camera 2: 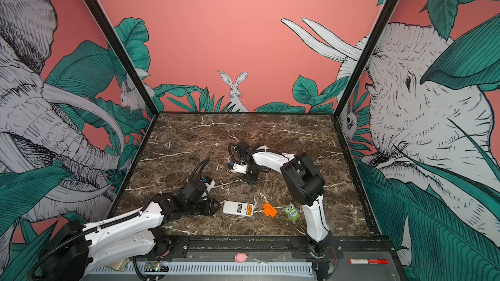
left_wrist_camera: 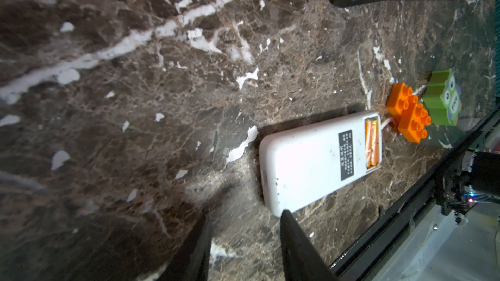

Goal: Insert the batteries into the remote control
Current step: 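Lower the right gripper and close it on the white battery cover, then carry the white cover with the right gripper toward the remote's compartment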

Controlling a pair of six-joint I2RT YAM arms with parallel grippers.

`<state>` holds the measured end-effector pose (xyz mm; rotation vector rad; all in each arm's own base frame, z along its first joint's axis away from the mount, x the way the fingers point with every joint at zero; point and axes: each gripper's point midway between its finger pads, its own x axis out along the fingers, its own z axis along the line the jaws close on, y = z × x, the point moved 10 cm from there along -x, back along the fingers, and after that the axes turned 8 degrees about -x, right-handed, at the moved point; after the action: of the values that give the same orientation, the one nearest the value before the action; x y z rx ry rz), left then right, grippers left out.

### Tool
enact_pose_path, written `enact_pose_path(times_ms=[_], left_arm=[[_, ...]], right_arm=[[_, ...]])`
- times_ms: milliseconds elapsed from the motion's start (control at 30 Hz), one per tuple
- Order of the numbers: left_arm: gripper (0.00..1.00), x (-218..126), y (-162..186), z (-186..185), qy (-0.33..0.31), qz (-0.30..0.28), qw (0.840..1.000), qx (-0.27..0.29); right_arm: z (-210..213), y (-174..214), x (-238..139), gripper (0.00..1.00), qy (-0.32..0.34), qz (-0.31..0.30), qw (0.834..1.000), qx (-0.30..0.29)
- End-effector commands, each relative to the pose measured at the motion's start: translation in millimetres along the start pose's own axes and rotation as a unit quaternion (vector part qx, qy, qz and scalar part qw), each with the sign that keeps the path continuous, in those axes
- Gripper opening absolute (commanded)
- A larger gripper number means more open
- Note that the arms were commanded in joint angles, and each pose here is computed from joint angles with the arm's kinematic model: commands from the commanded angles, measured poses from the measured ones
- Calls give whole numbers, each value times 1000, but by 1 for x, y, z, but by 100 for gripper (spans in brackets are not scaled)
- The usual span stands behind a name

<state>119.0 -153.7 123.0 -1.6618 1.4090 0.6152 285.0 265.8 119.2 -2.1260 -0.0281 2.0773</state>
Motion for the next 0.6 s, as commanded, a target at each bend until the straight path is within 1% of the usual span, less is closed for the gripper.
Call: enact_pose_path(times_ms=[0, 100, 267, 467, 567], left_arm=[[43, 0, 1, 4, -4, -4, 1000, 0], [43, 0, 1, 4, -4, -4, 1000, 0], [43, 1, 1, 4, -3, -6, 1000, -2], [43, 1, 1, 4, 0, -7, 1000, -3], [43, 1, 1, 4, 2, -7, 1000, -3]], right_arm=[[5, 5, 3, 44, -23, 14, 1000, 0], [7, 5, -4, 39, -19, 4, 1000, 4], [14, 7, -22, 34, -10, -23, 1000, 18], [30, 13, -50, 31, -7, -61, 997, 36], [46, 21, -55, 31, -15, -57, 997, 41]])
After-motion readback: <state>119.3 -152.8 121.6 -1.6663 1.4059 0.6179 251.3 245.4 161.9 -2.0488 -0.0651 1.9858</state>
